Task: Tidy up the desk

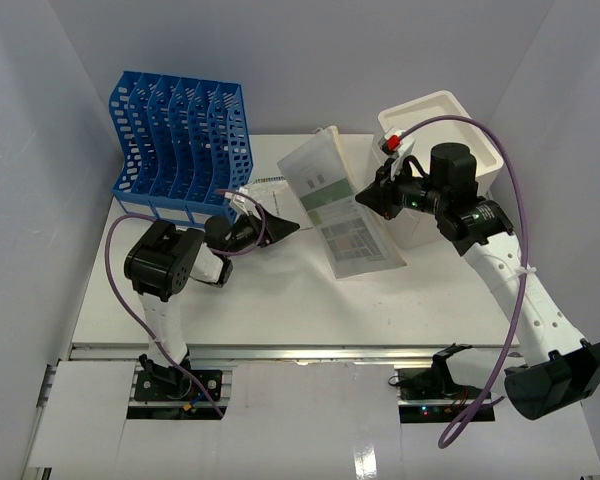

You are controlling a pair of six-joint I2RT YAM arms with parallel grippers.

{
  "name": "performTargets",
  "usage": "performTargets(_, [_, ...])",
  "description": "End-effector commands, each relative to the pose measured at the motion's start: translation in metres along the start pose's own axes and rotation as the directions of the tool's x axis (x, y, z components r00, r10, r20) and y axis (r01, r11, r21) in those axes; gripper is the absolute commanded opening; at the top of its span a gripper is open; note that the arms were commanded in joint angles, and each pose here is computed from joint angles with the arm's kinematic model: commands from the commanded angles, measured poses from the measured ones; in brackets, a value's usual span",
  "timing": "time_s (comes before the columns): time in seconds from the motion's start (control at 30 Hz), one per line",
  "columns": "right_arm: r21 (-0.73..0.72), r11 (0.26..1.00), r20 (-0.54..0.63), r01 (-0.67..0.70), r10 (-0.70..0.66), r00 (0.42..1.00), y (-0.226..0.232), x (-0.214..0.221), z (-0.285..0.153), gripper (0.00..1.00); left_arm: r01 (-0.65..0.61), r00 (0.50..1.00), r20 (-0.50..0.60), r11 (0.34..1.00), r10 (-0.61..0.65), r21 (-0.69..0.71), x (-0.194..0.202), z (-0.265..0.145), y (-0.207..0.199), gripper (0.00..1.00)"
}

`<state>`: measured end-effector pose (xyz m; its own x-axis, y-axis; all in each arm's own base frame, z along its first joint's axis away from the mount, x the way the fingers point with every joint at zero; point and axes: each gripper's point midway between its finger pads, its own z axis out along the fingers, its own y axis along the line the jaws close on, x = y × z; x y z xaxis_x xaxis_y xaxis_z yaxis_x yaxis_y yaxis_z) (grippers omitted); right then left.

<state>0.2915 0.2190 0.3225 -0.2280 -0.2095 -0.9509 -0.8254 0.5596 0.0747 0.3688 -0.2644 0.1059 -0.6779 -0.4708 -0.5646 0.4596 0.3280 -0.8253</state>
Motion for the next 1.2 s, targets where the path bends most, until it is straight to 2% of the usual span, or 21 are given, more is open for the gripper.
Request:
performTargets(0.0, [-0.027,0.998,0.114,0.048,-0.045,0.992,0.014,-0.04,-0.019,0.08,-0.367,0.92,0.287,0.844,0.267,0.392,-0.067,0.0,-0.113,0.98])
performTargets(0.37, [-0.051,0.998,0.14,0.029,-0.022,0.99,0.023,-0.05,-0.025,0.08,-0.443,0.896,0.288,0.71,0.338,0.547,-0.084,0.019,-0.162,0.98])
performTargets(0.7, [0.007,0.999,0.16,0.042,-0.043,0.986,0.015,-0.059,-0.031,0.08,-0.419,0.907,0.248,0.659,0.341,0.624,-0.083,0.016,-0.192,0.94])
performTargets(0.8, [0.047,0.998,0.161,0.044,-0.051,0.986,0.007,-0.059,-0.032,0.08,-0.401,0.913,0.228,0.644,0.339,0.651,-0.082,0.011,-0.205,0.88])
performTargets(0.87, [0.075,0.996,0.152,0.043,-0.054,0.987,0.0,-0.057,-0.029,0.08,-0.376,0.923,0.206,0.648,0.325,0.663,-0.08,0.006,-0.212,0.75])
performTargets(1.0, [0.116,0.993,0.128,0.036,-0.051,0.99,-0.013,-0.049,-0.023,0.08,-0.391,0.916,0.219,0.632,0.336,0.669,-0.079,-0.011,-0.229,0.63])
performTargets(1.17, [0.151,0.988,0.108,0.033,-0.05,0.993,-0.026,-0.038,-0.014,0.08,-0.408,0.906,0.217,0.606,0.364,0.683,-0.073,-0.027,-0.245,0.54])
